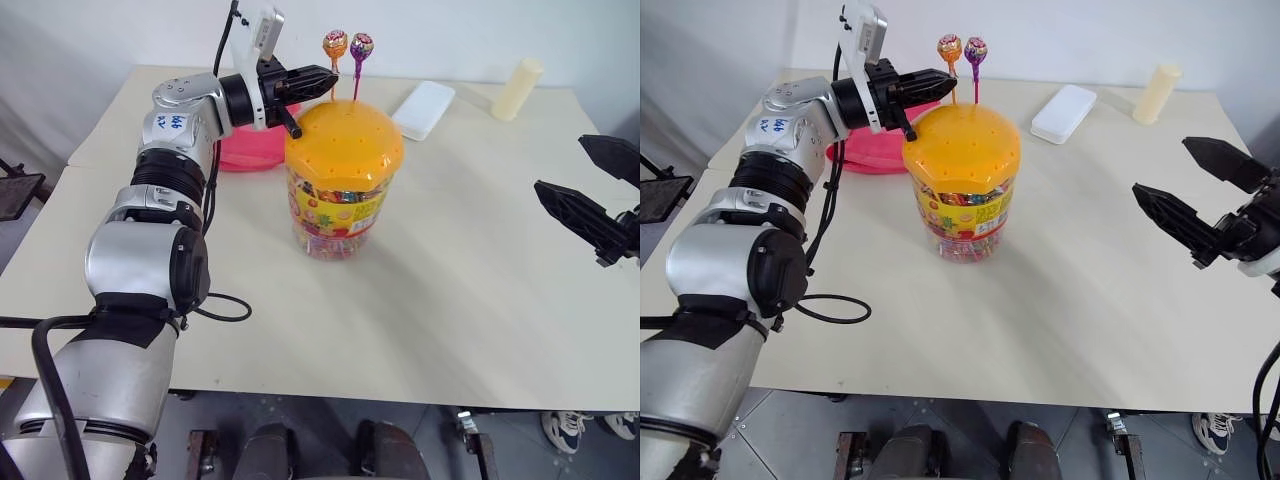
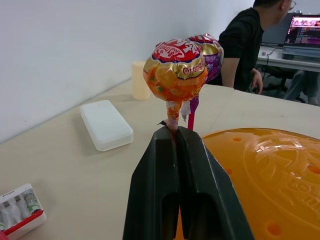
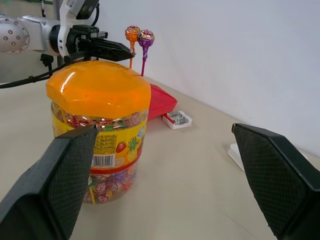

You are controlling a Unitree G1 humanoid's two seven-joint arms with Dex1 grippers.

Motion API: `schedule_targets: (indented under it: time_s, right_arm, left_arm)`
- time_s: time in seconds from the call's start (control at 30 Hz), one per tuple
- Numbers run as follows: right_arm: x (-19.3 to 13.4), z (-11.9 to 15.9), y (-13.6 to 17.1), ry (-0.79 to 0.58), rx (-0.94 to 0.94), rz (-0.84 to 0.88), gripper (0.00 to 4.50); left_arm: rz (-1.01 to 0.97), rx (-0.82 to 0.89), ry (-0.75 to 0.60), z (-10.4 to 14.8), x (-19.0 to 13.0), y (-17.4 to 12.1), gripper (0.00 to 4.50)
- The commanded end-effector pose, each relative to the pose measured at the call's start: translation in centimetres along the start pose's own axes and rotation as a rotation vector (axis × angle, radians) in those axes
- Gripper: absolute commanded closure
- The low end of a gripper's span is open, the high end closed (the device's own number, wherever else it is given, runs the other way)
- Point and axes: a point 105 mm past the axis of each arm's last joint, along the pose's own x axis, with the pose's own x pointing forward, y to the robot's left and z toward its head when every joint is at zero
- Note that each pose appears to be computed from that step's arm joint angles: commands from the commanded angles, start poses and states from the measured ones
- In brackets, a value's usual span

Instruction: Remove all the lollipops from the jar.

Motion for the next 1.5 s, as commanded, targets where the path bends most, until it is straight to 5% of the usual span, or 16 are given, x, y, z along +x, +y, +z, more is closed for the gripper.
schedule_targets:
  time_s: [0.03,0.3,0.43,0.77,1.2,1.5]
  right_arm:
    - [-0.4,1.9,0.1,-0.050,-0.068,-0.012,0.00]
    - [-0.1,1.9,0.1,-0.044,-0.060,0.011,0.00]
    - [0.3,1.8,0.3,-0.040,-0.050,0.059,0.00]
    - [1.6,1.0,0.5,0.004,0.004,0.219,0.00]
    - [4.8,-0.9,0.3,-0.014,0.120,0.348,0.00]
    - [5.8,-1.4,-0.1,-0.013,0.125,0.373,0.00]
  left_arm:
    - [0.019,0.073,-0.077,3.5,0.1,0.2,4.47]
    - [0.186,0.073,-0.211,8.7,-1.9,2.5,4.47]
    - [0.251,0.065,-0.165,8.9,-3.7,3.6,4.47]
    - [0.462,-0.051,0.185,1.7,-12.0,4.8,4.47]
    - [0.888,-0.438,0.563,-10.9,-23.6,-2.3,4.47]
    - [0.980,-0.486,0.800,-13.4,-27.8,-5.0,4.47]
